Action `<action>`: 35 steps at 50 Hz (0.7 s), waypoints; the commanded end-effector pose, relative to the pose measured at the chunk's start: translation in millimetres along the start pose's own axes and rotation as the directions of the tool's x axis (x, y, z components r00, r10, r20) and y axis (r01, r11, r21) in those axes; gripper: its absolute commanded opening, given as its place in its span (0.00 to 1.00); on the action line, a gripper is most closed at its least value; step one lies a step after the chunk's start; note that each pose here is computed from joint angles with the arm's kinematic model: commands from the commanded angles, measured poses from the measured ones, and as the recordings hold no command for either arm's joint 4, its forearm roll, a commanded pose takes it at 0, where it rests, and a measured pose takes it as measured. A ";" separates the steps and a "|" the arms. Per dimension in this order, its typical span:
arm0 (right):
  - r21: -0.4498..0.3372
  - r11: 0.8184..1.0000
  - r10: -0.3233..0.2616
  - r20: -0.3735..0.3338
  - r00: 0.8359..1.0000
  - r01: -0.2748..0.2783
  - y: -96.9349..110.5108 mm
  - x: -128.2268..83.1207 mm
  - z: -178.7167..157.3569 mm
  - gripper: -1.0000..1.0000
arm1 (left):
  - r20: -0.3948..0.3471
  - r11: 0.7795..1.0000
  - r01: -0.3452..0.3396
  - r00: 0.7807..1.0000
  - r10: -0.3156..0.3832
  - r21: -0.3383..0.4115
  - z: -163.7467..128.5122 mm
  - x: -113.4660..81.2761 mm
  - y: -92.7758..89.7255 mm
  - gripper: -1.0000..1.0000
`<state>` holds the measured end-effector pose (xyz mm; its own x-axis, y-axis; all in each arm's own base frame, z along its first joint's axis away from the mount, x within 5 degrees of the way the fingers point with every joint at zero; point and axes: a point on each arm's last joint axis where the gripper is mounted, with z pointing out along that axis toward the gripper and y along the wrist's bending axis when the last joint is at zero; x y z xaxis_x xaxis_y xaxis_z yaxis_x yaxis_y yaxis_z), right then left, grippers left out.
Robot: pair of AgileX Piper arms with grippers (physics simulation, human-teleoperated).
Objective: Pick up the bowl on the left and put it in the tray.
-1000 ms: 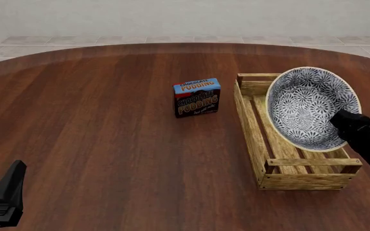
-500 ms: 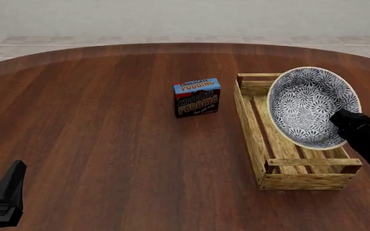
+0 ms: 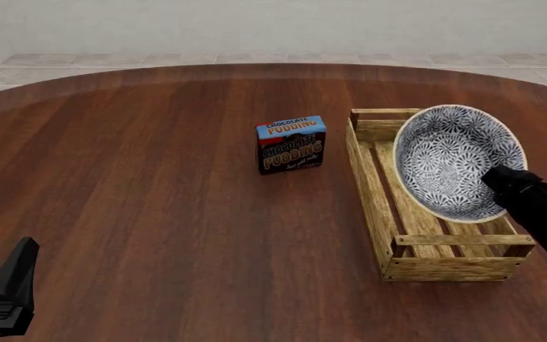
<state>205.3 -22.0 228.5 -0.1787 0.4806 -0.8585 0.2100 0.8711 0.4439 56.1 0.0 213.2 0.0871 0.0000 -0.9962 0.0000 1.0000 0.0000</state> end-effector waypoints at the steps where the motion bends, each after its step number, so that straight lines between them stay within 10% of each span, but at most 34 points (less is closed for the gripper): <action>1: 0.003 1.000 0.014 0.007 1.000 -0.014 -0.7 -0.6 2.9 0.00 | 0.000 1.000 0.000 1.000 0.000 0.000 0.0 0.0 0.0 1.00; 35: 0.018 1.000 0.011 -0.010 1.000 -0.011 -6.0 7.0 13.4 0.00 | 0.000 1.000 0.000 1.000 0.000 0.000 0.0 0.0 0.0 1.00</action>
<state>212.7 -23.9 217.8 -0.1949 0.4797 -0.8555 0.2227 0.8711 0.4377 56.1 0.0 213.2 0.0871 0.0000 -0.9962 0.0000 1.0000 0.0000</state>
